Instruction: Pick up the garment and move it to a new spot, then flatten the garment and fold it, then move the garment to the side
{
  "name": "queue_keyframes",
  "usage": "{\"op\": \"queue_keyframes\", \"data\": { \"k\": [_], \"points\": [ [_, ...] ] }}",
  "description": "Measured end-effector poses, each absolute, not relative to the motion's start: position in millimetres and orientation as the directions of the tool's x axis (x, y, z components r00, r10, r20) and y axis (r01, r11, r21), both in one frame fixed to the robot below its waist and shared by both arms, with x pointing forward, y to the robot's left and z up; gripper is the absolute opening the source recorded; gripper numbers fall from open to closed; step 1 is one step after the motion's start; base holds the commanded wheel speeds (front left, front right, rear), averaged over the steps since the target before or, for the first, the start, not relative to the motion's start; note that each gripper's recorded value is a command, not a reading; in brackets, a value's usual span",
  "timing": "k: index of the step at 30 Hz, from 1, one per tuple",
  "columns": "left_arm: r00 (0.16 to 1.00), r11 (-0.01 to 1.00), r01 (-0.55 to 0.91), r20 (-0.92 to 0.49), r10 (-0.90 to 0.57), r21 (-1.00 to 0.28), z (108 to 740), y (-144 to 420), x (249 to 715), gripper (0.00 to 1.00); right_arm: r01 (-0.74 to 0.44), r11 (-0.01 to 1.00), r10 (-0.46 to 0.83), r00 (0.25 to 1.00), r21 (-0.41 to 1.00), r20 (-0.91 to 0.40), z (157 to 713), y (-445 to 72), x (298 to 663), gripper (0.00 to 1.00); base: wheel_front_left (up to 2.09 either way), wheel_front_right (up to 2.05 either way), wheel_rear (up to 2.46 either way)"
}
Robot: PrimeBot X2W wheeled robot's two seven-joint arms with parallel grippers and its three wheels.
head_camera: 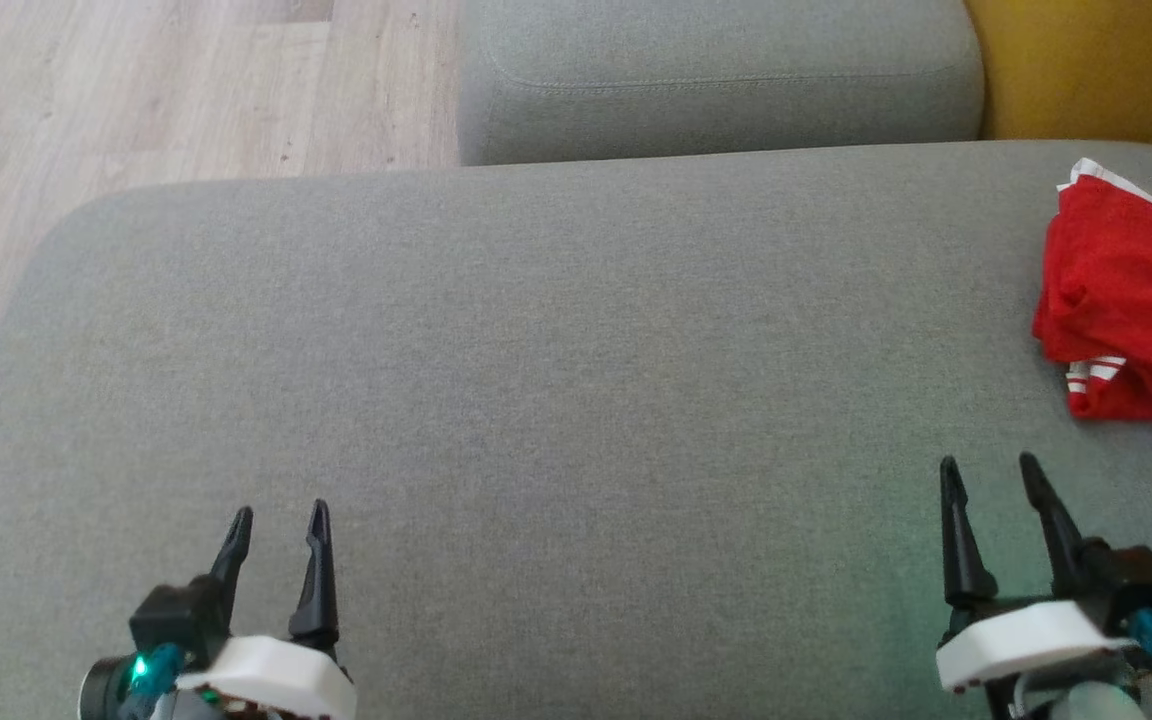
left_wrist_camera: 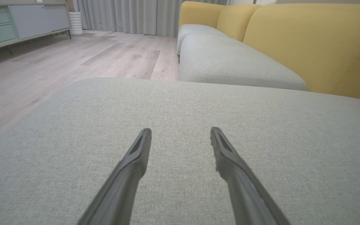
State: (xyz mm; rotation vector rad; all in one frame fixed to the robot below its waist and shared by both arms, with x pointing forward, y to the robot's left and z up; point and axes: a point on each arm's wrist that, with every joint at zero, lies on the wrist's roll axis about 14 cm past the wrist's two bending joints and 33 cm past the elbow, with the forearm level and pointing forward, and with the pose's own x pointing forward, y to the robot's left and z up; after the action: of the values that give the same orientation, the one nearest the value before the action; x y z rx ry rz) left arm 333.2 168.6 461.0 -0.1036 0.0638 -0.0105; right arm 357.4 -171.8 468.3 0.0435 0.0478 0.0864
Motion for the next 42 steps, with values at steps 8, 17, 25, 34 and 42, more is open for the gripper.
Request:
{"op": "queue_keyframes", "data": {
  "k": [8, 17, 25, 34, 42],
  "points": [
    [0.998, 0.994, 0.020, -0.064, -0.027, -0.103, 460.5, 164.7, 333.5, 1.00, -0.073, 0.995, 0.076, 0.996, 0.061, -0.052, 465.8, -174.7, 351.1, 1.00, 0.00, 0.00, 0.00],
    [0.995, 0.993, 0.038, -0.090, -0.048, -0.109, 452.4, 159.1, 331.1, 0.00, -0.069, 0.995, 0.074, 0.993, 0.065, -0.088, 454.8, -174.9, 345.9, 0.00, 0.00, 0.00, 0.00],
    [0.986, 0.983, -0.002, -0.165, -0.029, -0.183, 433.9, 162.0, 322.7, 0.00, -0.029, 0.989, 0.051, 0.988, 0.143, -0.148, 438.2, -179.2, 337.0, 0.00, 0.00, 0.00, 0.00],
    [0.983, 0.959, -0.038, -0.185, -0.015, -0.281, 431.3, 164.6, 322.9, 0.00, 0.012, 0.970, 0.026, 0.988, 0.243, -0.154, 438.9, -183.4, 338.6, 0.00, 0.00, 0.00, 0.00],
    [0.980, 0.933, -0.075, -0.200, 0.004, -0.353, 430.2, 170.6, 324.1, 0.00, 0.045, 0.946, 0.006, 0.988, 0.320, -0.157, 439.8, -187.4, 339.8, 0.00, 0.00, 0.00, 0.00]
  ]
}}
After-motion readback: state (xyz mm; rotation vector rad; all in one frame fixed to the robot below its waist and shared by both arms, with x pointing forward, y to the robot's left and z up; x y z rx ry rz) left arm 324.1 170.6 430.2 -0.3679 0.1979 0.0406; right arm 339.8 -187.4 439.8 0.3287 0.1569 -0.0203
